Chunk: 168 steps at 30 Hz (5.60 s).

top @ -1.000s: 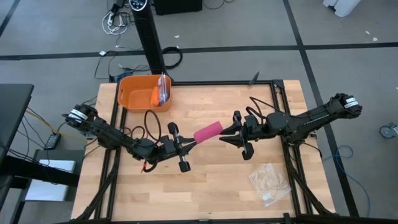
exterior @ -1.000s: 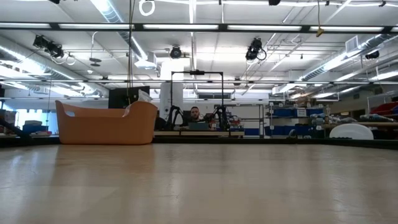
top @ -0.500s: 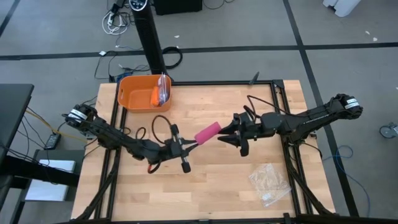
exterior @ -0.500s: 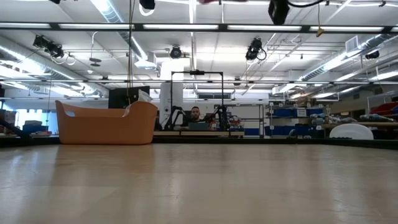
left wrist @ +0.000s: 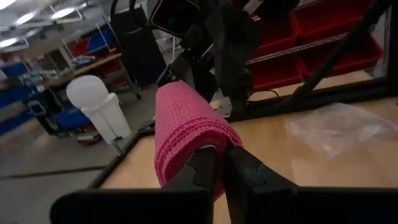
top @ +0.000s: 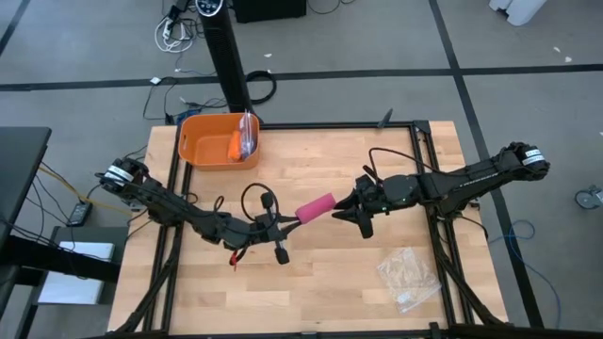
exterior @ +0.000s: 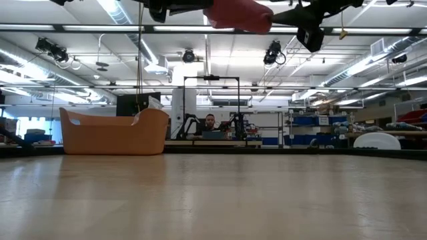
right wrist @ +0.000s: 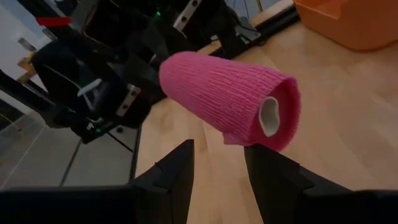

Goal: Roll bandage
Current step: Roll the pink bandage

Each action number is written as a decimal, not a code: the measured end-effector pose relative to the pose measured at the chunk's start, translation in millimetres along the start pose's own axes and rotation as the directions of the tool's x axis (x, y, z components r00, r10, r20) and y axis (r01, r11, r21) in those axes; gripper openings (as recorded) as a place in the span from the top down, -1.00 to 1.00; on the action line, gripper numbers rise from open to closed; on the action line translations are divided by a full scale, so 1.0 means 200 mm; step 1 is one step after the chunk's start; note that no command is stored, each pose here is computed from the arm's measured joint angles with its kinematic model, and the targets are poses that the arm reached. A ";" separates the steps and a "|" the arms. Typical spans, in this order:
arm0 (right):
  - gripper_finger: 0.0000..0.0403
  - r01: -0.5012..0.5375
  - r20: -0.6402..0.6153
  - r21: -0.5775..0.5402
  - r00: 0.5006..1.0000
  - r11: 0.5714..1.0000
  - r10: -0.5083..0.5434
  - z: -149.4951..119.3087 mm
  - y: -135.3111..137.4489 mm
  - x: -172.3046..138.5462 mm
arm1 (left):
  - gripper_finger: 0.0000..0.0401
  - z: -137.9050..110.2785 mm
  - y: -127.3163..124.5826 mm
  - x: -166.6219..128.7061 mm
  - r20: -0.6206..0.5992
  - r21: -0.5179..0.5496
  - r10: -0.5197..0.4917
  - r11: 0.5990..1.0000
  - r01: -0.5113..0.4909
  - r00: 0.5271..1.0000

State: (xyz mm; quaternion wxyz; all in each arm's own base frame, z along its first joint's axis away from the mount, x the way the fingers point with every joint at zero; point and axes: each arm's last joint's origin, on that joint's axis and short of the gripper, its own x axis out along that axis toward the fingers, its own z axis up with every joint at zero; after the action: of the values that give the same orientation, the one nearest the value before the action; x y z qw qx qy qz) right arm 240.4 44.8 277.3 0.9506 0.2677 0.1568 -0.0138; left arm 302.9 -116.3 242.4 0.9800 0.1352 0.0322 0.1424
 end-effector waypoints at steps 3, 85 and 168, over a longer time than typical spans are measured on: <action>0.24 -0.024 -0.029 -0.011 0.999 1.000 0.023 -0.01 0.00 0.00 | 0.91 0.00 0.00 0.00 -0.005 -0.038 -0.005 0.999 0.005 1.000; 0.11 -0.248 -0.089 -0.132 0.967 0.960 0.238 0.00 0.11 -0.21 | 0.65 0.05 0.21 0.26 -0.905 -0.222 -0.351 0.872 0.436 0.240; 0.11 -0.256 -0.119 -0.142 0.963 0.956 0.241 -0.01 0.11 -0.20 | 0.73 -0.01 0.22 0.23 -0.942 -0.172 -0.270 0.899 0.402 0.200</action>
State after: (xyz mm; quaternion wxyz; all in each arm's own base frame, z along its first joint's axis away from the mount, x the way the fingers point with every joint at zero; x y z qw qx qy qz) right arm 203.5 62.9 298.7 0.9536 0.2106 0.1702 0.1317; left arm 334.3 -62.5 250.6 0.7614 0.0673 0.6443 -0.0245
